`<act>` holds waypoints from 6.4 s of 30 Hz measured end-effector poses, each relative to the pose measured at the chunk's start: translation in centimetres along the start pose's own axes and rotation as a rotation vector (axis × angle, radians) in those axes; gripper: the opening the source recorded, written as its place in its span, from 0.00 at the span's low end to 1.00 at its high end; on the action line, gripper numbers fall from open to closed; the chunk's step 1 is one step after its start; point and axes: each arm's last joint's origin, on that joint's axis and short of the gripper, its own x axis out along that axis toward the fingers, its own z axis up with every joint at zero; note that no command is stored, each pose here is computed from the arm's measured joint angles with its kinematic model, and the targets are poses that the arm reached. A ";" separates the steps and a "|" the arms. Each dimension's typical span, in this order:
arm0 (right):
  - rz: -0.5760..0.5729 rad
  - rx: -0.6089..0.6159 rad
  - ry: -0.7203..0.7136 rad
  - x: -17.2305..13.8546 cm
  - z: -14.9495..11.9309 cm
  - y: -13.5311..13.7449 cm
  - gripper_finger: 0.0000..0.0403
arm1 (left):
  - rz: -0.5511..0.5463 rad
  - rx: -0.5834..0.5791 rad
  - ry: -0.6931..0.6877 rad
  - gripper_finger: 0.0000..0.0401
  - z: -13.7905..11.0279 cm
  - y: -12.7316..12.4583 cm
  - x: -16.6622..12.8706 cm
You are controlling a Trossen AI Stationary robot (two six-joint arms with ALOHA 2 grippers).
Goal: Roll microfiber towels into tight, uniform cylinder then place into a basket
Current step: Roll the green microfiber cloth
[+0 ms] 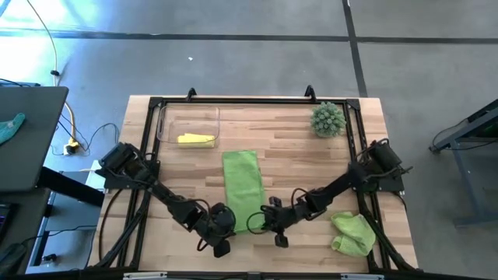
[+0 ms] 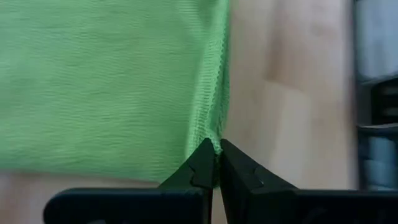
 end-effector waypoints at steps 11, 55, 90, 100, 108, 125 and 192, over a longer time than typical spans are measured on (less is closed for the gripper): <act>-0.038 -0.013 0.055 0.2 0.7 -3.1 0.01 | 0.147 0.029 -0.002 0.01 0.7 2.0 0.4; -0.042 -0.297 -0.008 0.4 1.6 0.6 0.25 | 0.200 0.069 0.043 0.32 0.2 2.5 0.5; -0.118 -0.141 0.044 3.6 -0.8 -1.7 0.45 | 0.121 0.329 0.139 0.39 0.7 1.3 -5.6; -0.158 0.172 -0.022 3.2 1.1 -4.4 0.45 | 0.039 0.244 0.162 0.36 -0.3 0.0 -11.1; -0.232 0.268 -0.078 3.1 1.9 -6.5 0.45 | 0.228 0.129 -0.357 0.35 -4.3 3.3 -14.5; -0.290 0.143 -0.062 3.0 1.8 -6.8 0.45 | 0.185 0.581 -0.129 0.40 -0.8 7.5 -8.4; 0.157 0.295 0.218 2.1 3.0 -9.7 0.01 | -0.159 -0.093 0.142 0.13 1.3 11.9 -2.0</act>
